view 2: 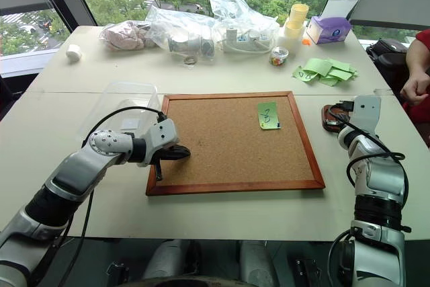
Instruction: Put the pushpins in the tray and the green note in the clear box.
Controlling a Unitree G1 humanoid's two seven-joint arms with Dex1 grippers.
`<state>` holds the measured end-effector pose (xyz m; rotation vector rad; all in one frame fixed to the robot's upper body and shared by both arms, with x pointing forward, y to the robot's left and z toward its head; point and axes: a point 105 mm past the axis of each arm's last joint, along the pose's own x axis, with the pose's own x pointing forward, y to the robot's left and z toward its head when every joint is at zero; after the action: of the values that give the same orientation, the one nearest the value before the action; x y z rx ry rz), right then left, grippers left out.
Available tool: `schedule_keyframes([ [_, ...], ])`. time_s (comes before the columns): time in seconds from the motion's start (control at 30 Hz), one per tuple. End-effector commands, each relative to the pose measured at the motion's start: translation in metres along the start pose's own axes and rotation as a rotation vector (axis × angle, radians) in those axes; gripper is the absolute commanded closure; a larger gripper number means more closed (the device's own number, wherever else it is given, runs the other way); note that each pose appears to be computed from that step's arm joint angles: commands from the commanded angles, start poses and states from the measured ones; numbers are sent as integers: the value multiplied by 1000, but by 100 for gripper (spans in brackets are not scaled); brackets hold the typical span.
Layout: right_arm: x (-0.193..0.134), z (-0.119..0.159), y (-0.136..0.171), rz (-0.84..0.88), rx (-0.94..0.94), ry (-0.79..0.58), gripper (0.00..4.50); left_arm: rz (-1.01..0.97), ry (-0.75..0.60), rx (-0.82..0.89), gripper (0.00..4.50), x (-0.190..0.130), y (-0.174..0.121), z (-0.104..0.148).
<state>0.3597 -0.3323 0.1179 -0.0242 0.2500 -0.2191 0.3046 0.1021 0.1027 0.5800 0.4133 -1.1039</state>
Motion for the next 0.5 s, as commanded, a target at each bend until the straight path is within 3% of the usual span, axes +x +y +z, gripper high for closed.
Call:
schedule_keyframes([
  [0.03,2,17,-10,-30,-14,-54,210,-29,42,-24,450,8,-7,-12],
  [0.17,4,19,-16,-46,-8,-60,4,-23,42,-27,450,7,-7,-13],
  [0.4,1,33,-16,-36,16,-129,1,-19,44,-32,450,5,-7,-14],
  [0.47,-6,48,1,70,14,-196,1,-17,46,-33,450,4,-7,-15],
  [0.5,-15,52,25,203,-32,-216,1,-16,48,-34,450,4,-6,-16],
])
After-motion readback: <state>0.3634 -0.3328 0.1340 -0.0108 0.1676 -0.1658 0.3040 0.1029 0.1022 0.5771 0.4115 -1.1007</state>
